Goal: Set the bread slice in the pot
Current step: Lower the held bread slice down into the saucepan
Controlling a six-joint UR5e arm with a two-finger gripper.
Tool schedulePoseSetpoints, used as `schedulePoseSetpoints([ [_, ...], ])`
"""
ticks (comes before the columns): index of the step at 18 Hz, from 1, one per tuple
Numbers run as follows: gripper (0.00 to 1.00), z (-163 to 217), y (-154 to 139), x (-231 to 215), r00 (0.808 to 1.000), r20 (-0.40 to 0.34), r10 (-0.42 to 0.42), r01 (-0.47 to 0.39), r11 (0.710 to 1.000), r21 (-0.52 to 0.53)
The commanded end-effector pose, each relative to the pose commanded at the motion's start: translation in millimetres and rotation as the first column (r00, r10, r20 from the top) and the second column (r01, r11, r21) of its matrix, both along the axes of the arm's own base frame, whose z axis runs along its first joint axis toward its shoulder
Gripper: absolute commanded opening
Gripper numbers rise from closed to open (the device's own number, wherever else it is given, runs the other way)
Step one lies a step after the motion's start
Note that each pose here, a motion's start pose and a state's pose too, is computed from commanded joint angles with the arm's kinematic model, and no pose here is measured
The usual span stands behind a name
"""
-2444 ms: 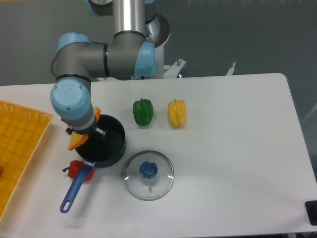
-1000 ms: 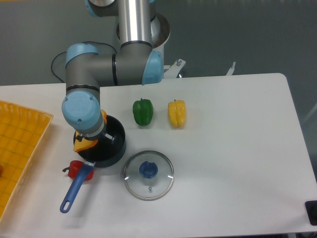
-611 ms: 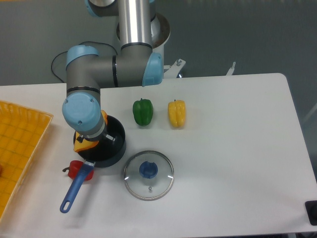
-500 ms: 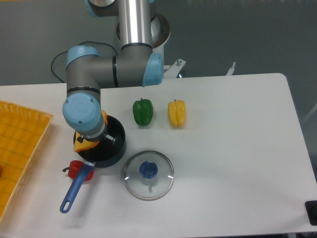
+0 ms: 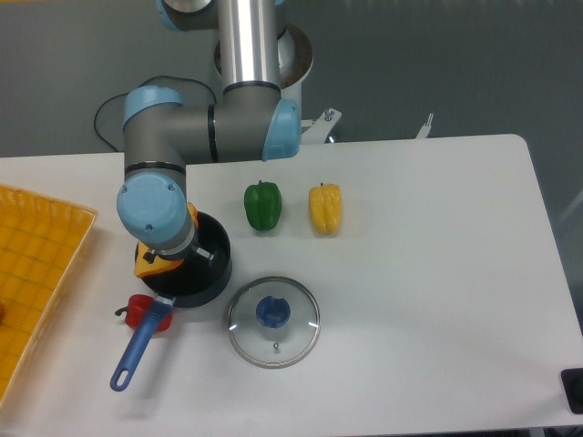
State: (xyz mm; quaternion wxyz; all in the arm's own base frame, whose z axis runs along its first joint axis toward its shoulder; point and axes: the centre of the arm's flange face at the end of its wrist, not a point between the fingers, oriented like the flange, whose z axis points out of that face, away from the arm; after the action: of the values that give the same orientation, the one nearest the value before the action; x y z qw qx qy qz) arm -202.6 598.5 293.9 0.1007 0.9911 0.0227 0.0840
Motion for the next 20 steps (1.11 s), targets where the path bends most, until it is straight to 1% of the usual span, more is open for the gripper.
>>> schedulePoseSetpoints([
  [20,0.3,-7.0,2.4,-3.0,1.0,-0.005,0.002,-0.002,1.0,0.002],
])
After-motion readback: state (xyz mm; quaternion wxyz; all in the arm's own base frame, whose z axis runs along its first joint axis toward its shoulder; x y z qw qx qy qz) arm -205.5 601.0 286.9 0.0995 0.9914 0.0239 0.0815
